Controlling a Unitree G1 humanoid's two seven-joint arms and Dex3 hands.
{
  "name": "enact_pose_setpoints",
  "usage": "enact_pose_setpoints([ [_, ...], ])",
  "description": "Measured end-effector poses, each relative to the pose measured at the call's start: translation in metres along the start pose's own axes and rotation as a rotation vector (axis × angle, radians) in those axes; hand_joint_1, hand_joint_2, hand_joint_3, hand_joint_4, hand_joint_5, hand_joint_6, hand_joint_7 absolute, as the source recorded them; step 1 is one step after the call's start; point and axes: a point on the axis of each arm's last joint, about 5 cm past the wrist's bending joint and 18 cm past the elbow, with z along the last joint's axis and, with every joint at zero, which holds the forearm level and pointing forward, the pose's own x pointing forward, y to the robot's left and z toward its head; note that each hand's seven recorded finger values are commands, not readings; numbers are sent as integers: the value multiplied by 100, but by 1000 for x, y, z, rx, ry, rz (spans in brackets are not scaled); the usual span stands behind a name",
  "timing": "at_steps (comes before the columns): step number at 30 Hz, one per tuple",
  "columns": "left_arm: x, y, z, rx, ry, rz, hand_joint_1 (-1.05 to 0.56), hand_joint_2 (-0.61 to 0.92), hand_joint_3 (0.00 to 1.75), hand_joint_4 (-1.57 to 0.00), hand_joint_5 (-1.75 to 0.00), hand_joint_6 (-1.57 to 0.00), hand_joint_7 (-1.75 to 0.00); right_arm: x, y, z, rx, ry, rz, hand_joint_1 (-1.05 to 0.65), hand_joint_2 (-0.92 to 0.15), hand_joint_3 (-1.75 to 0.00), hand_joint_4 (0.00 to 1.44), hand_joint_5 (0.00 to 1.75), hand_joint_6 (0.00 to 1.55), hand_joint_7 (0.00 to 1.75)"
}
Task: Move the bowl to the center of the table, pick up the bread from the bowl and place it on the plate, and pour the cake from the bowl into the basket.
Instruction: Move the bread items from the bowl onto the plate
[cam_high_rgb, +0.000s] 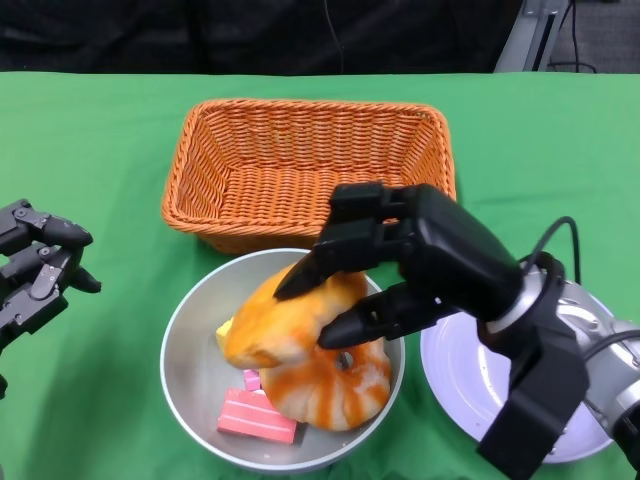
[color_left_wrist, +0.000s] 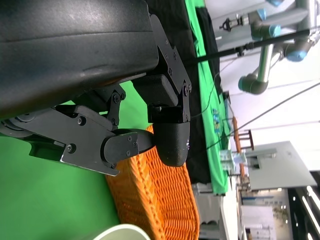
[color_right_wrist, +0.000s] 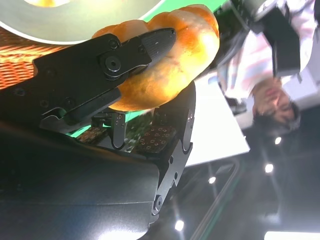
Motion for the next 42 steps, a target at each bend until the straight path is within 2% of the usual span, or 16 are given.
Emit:
enact_pose_setpoints([
  [3,0,0,0,0,3,-5,-7,82,57,-84,-137,-89,-102,-7,-6,3,0,18,-42,-9,-87,-2,84,145,95,85],
  [6,0,1,0,3,4,-6,-6,81,58,-84,-137,-88,-104,-16,-12,5,1,57,-89,-7,-89,-3,84,143,90,93],
  [14,0,3,0,10,10,-6,-7,81,59,-82,-136,-87,-103,-41,-24,15,71,188,-248,-7,-89,-6,80,140,83,102],
  [19,0,4,0,12,9,-11,-6,81,59,-83,-137,-87,-104,-55,-30,23,84,270,-334,1,-89,-10,80,143,83,107],
  [20,0,4,0,12,10,-11,-5,82,58,-83,-136,-87,-104,-59,-31,25,83,287,-351,0,-85,-16,79,144,81,110],
  [21,-1,4,0,12,12,-9,-5,82,58,-83,-136,-87,-104,-62,-32,27,85,301,-368,1,-75,-36,78,146,80,113],
  [22,-1,5,0,12,15,-8,-5,82,58,-83,-137,-87,-104,-65,-33,28,86,312,-380,1,-59,-67,77,147,79,115],
  [23,-1,5,-1,11,17,-9,-5,82,57,-83,-137,-87,-104,-67,-34,29,84,323,-387,2,-53,-79,77,148,78,116],
  [25,-1,5,-1,10,17,-15,-5,83,56,-83,-136,-87,-103,-72,-35,31,78,343,-398,4,-43,-96,78,150,79,118],
  [27,-1,6,-1,11,19,-15,-6,83,55,-83,-136,-87,-103,-79,-36,32,65,371,-414,3,-40,-102,77,152,79,118],
  [30,-2,7,-1,11,26,-12,-5,83,54,-83,-137,-88,-103,-88,-38,33,47,411,-432,3,-41,-102,76,152,78,119],
  [33,-3,8,-3,12,40,-9,-5,84,54,-83,-137,-88,-103,-97,-38,35,20,453,-448,2,-52,-83,75,156,77,119],
  [34,-3,8,-3,11,41,-9,-5,84,55,-83,-137,-87,-103,-100,-38,35,3,465,-449,2,-53,-79,74,162,78,118],
  [37,-3,8,-3,4,44,-18,-5,83,55,-84,-137,-88,-102,-107,-34,33,-54,487,-426,6,-49,-79,73,172,81,114],
  [42,-1,8,-2,4,31,-20,-6,82,55,-84,-138,-89,-102,-126,-18,24,-69,549,-389,7,-46,-77,80,149,84,107],
])
